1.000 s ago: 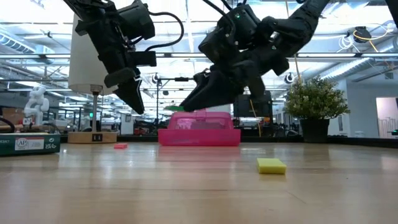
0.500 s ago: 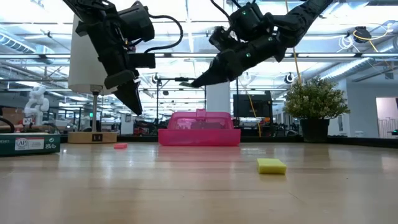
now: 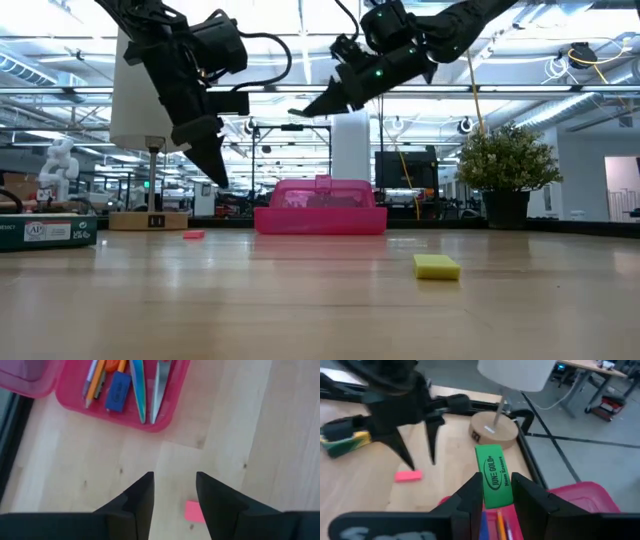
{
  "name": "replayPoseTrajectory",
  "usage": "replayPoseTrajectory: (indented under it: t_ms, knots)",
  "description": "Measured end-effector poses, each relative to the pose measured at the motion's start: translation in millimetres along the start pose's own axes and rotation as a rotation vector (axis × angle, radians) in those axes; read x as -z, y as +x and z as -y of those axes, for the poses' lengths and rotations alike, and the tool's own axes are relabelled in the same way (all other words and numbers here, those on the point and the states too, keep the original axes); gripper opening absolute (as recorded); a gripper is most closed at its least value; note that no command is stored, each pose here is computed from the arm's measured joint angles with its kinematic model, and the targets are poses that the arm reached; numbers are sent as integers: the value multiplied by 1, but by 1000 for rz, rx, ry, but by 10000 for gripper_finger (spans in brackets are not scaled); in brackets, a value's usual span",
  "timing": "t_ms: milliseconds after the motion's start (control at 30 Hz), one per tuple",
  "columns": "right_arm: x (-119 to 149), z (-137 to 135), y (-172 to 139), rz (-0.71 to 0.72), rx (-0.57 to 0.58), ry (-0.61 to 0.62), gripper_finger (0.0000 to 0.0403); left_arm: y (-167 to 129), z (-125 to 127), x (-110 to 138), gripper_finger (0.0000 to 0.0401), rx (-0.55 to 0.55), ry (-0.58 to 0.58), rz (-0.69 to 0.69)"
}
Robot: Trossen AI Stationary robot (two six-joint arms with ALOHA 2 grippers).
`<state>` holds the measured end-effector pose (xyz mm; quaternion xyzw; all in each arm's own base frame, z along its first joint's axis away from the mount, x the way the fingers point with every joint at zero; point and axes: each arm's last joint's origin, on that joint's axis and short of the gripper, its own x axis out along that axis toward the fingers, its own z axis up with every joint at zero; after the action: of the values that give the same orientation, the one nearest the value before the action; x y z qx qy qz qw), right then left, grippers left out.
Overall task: Pack school essentials
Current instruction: Put the green eraser into the red supply box
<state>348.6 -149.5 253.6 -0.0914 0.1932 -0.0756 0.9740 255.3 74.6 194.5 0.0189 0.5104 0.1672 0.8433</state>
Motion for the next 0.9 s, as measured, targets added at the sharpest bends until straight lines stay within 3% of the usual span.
replayPoseTrajectory:
  t_ms: [167, 433, 900]
  knots:
    - [4, 11, 8, -8, 20, 18, 91, 0, 3, 1, 138, 38, -6, -7]
    - [31, 21, 42, -89, 8, 50, 91, -2, 10, 0, 136, 50, 9, -5]
    - [72, 17, 80, -208, -41, 133, 91, -11, 9, 1, 136, 45, 9, 18]
